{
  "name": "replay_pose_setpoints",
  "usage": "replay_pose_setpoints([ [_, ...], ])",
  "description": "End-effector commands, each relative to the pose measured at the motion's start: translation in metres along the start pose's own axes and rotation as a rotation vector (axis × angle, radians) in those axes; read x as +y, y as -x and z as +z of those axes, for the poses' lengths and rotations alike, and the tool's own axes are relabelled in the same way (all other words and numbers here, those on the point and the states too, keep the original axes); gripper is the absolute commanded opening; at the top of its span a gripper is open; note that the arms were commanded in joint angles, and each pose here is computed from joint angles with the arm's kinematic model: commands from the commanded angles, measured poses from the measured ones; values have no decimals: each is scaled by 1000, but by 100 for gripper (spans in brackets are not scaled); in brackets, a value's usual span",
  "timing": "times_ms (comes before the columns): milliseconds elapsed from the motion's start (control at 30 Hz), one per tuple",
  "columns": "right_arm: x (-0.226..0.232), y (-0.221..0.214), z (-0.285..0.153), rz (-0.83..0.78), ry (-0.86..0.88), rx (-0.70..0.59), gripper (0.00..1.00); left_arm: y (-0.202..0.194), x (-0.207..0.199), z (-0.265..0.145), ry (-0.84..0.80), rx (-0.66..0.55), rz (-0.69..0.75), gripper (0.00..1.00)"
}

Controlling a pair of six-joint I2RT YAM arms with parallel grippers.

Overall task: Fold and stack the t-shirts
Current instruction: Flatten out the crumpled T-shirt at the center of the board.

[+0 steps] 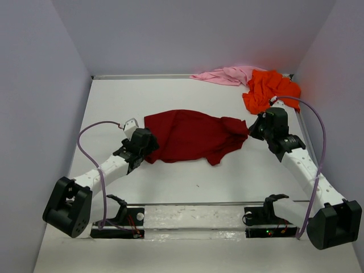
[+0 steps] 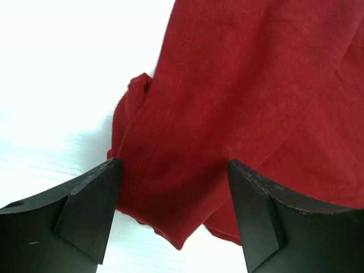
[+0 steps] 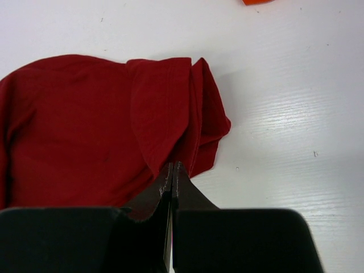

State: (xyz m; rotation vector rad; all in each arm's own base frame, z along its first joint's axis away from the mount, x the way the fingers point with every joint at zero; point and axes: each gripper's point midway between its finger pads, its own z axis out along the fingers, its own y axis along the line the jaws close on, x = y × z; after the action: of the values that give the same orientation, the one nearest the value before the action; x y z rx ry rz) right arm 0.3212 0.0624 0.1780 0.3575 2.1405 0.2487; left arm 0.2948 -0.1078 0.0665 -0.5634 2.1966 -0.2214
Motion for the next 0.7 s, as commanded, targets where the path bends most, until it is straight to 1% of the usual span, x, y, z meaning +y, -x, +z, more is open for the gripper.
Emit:
replay_pose_setpoints([
  [0, 10, 7, 2, -8, 35, -34, 0, 15, 1, 3, 34, -73, -22, 84],
  [100, 9, 7, 2, -10, 32, -34, 0, 18, 2, 0, 55, -97, -6, 84],
  [200, 8, 6, 2, -10, 26, -33, 0, 14, 4, -1, 57, -91, 5, 84],
  [500, 10, 5, 5, -20, 25, -24, 0, -31, -23, -14, -69, 21, -4, 84],
  [667, 10, 6, 6, -20, 22, -25, 0, -62, -28, -18, -113, 90, 8, 84],
])
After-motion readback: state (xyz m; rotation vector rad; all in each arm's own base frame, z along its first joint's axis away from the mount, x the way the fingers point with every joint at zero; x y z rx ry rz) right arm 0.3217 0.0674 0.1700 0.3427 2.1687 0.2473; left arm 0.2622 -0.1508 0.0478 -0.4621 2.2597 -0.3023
